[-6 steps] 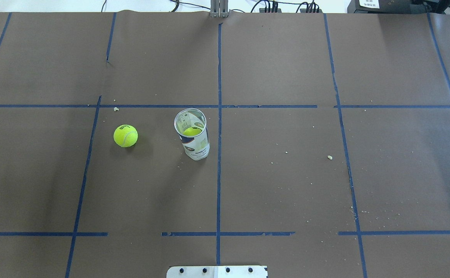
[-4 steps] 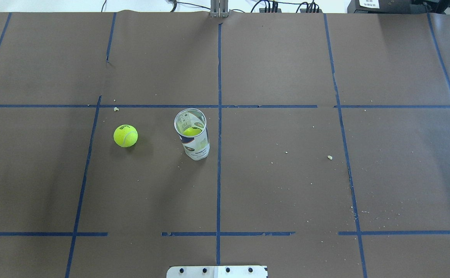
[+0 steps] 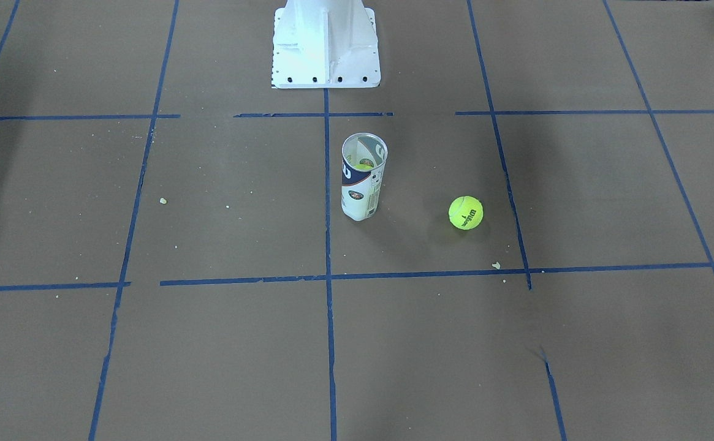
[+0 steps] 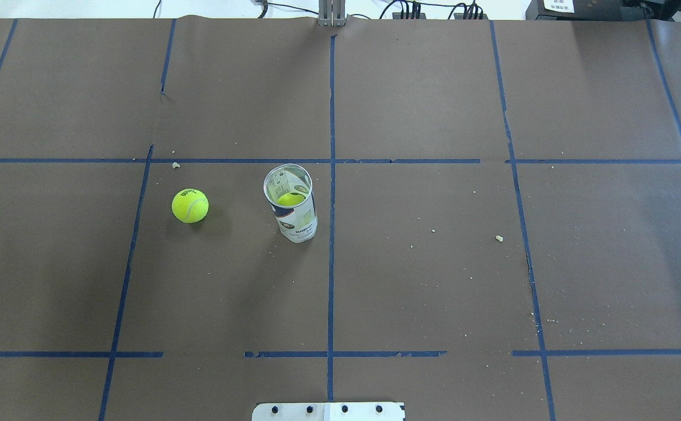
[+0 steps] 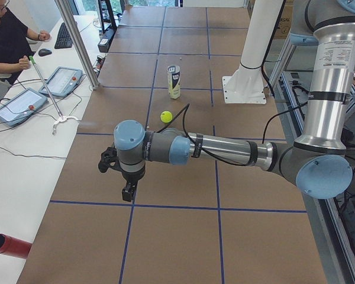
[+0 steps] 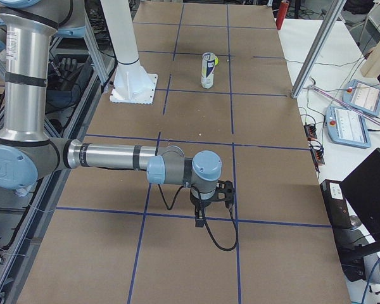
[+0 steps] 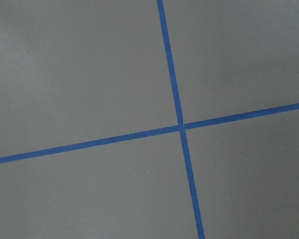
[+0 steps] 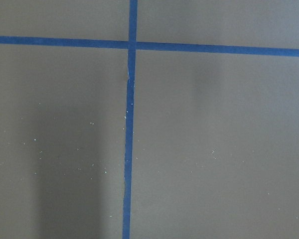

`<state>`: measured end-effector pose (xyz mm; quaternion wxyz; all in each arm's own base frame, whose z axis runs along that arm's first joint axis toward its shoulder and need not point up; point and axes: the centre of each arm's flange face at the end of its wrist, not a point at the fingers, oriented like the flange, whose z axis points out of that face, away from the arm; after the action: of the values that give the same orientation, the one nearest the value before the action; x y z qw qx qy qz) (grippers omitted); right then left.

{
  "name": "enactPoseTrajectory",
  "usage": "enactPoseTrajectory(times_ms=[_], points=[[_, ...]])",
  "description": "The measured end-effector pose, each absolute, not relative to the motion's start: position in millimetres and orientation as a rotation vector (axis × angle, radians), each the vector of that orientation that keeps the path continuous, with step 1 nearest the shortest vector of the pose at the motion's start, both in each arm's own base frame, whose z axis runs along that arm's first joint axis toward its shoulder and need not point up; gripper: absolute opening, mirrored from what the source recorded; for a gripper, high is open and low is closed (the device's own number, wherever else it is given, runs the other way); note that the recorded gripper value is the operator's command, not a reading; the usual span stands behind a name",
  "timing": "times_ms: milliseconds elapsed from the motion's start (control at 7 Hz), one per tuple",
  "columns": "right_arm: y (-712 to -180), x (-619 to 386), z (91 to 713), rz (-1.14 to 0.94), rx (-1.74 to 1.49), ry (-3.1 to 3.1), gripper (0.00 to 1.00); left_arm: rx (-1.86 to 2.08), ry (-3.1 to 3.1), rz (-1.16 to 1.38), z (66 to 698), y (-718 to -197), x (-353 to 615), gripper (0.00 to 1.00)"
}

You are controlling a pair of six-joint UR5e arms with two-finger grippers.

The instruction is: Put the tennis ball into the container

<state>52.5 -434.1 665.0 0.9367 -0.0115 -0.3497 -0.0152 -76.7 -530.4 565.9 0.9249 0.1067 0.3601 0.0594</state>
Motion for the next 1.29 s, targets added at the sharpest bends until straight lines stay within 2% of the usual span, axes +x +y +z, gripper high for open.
enactPoseTrajectory(times_ms=[286,714,1286], points=[[-434.1,52.5,665.0,-0.031,-0.023,-0.714,1.00,0.255,0.766,0.077,490.5,-526.0,-36.3,1.00],[-434.2,52.5,665.0,-0.031,-0.023,-0.714,1.00,0.209,0.857,0.035,380.7,-505.6,93.5,1.00],[-434.1,52.5,665.0,-0.031,-0.023,-0.714,1.00,0.165,0.843,0.038,302.2,-514.8,248.6,1.00]])
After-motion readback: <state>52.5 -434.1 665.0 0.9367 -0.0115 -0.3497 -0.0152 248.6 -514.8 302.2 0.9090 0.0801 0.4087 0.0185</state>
